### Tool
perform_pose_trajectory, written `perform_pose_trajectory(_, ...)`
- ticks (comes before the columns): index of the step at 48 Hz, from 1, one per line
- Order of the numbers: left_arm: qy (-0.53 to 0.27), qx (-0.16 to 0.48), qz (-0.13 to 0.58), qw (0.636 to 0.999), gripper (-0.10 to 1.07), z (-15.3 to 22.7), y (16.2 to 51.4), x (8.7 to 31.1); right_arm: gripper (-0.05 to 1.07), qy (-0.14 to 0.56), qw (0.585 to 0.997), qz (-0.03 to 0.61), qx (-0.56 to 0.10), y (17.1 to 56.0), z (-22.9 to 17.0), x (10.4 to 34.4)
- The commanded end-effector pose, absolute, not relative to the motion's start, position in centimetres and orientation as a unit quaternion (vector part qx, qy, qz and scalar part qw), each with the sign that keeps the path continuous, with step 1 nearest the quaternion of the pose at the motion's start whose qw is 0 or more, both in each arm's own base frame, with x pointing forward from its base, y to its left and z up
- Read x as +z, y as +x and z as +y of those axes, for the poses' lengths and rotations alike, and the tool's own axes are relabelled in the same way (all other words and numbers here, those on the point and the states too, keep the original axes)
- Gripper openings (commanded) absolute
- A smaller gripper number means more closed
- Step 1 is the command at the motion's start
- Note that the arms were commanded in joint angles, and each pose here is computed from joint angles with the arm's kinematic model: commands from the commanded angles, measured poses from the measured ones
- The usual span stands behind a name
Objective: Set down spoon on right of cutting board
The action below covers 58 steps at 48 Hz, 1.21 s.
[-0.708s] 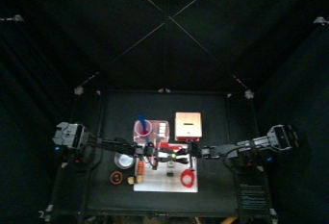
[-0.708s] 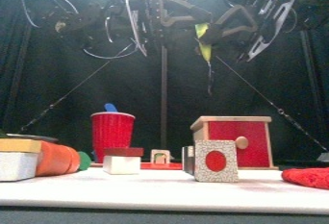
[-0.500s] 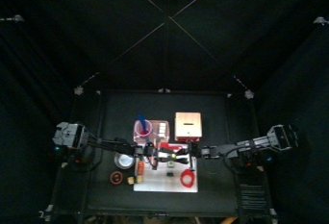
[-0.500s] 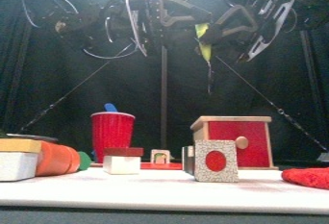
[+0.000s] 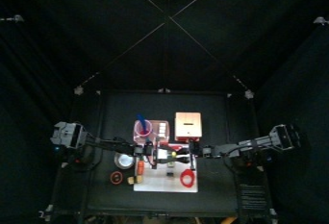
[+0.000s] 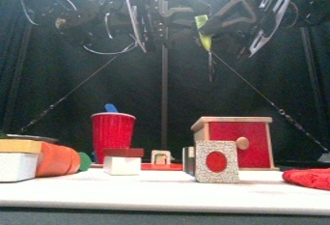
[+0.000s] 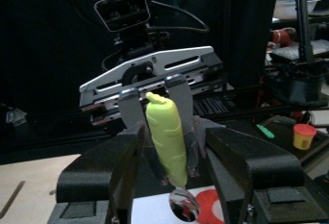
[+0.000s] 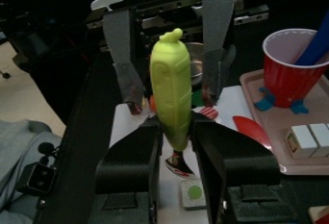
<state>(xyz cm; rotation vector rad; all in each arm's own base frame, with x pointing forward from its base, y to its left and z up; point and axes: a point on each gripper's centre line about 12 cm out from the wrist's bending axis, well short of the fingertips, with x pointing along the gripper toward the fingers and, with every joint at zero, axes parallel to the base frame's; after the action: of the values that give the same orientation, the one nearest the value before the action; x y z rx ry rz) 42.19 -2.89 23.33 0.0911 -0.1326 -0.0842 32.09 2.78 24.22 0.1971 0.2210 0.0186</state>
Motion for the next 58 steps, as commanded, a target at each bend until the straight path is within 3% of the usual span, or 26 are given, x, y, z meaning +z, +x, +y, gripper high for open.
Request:
perform_pose_trajectory(1, 0.050, -0.041, -0.090, 0.994, 0.84, -2.7, 41.8, 25.1, 0.57, 0.104, 0.991, 0.088, 0.010, 32.0, 2.7, 25.7)
perform_pose_trajectory(19, 0.064, -0.037, -0.102, 0.992, 0.84, -2.6, 39.9, 25.8, 0.57, 0.131, 0.986, 0.106, -0.001, 29.6, 2.3, 24.8)
perform_pose_trajectory(34, 0.049, -0.030, -0.071, 0.996, 0.84, -2.6, 38.6, 23.7, 0.57, 0.153, 0.976, 0.154, -0.011, 28.2, 2.2, 22.6)
perform_pose_trajectory(58, 0.040, -0.022, -0.064, 0.997, 0.84, -2.5, 38.4, 23.3, 0.57, 0.203, 0.936, 0.284, -0.040, 26.8, 1.5, 18.7)
